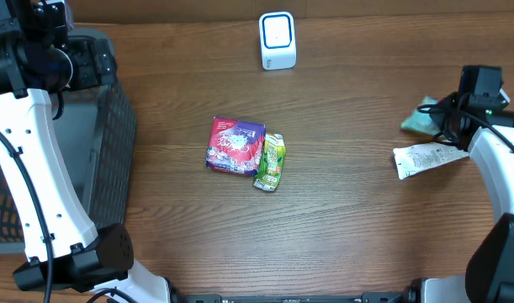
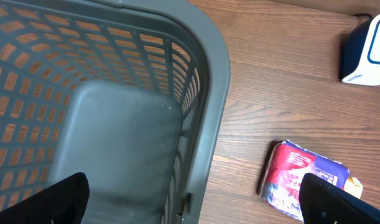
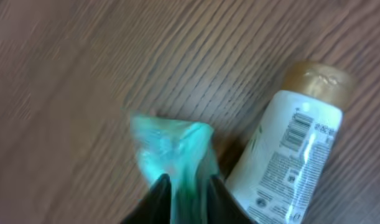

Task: Scan the item barcode
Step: 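Carry the wipes pack right and release it on the table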

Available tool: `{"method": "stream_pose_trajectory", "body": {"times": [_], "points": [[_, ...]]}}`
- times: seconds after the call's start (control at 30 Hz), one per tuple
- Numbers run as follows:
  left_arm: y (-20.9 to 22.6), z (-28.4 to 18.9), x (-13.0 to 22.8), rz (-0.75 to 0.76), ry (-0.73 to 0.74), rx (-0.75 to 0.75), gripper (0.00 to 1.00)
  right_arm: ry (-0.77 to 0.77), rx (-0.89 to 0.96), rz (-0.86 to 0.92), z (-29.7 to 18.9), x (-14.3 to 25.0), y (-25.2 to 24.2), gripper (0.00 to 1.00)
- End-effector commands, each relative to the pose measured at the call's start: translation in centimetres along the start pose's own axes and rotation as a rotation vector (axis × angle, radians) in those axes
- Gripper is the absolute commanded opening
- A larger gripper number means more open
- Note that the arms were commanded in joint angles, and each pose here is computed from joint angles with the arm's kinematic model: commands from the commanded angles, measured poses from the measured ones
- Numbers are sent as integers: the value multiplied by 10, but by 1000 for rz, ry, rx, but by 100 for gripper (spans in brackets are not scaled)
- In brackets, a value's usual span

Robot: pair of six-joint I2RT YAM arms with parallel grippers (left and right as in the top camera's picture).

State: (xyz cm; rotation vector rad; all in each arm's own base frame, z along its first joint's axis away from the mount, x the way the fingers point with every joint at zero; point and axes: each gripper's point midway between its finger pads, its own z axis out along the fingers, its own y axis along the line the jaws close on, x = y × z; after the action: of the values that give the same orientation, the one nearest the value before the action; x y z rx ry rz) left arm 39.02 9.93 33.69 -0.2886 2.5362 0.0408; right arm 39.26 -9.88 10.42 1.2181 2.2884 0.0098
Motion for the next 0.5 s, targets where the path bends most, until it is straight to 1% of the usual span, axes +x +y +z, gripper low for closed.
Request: {"method": "stream_pose_trajectory", "body": {"times": [0.0,0.03,0.07,0.13,0.2,0.3,0.37,0.47], "points": [[-5,-3,-1,22,-9,12,100,25,19,-14,11,9,-7,47],[-5,-3,-1,22,-10,12,100,25,25,-21,11,9,-8,61],[-5,-3,-1,22,-9,12,100,24,23,-37,11,9,-8,73],[-5,-3,-1,22,-9,12,99,11,10,-80,5,3,-3,85],[-5,-3,-1,22,-10,12,100,2,0,-102,-6,-5,3,87],[-5,-3,-1,22,-10,12,99,4,-66,-152,-35,-18,22,89],[-5,-3,-1,22,-10,12,100,41,-181,-226,-61,-18,48,88],[-5,-3,-1,22,-10,12,99,141,-388,-333,-97,3,90,87]]}}
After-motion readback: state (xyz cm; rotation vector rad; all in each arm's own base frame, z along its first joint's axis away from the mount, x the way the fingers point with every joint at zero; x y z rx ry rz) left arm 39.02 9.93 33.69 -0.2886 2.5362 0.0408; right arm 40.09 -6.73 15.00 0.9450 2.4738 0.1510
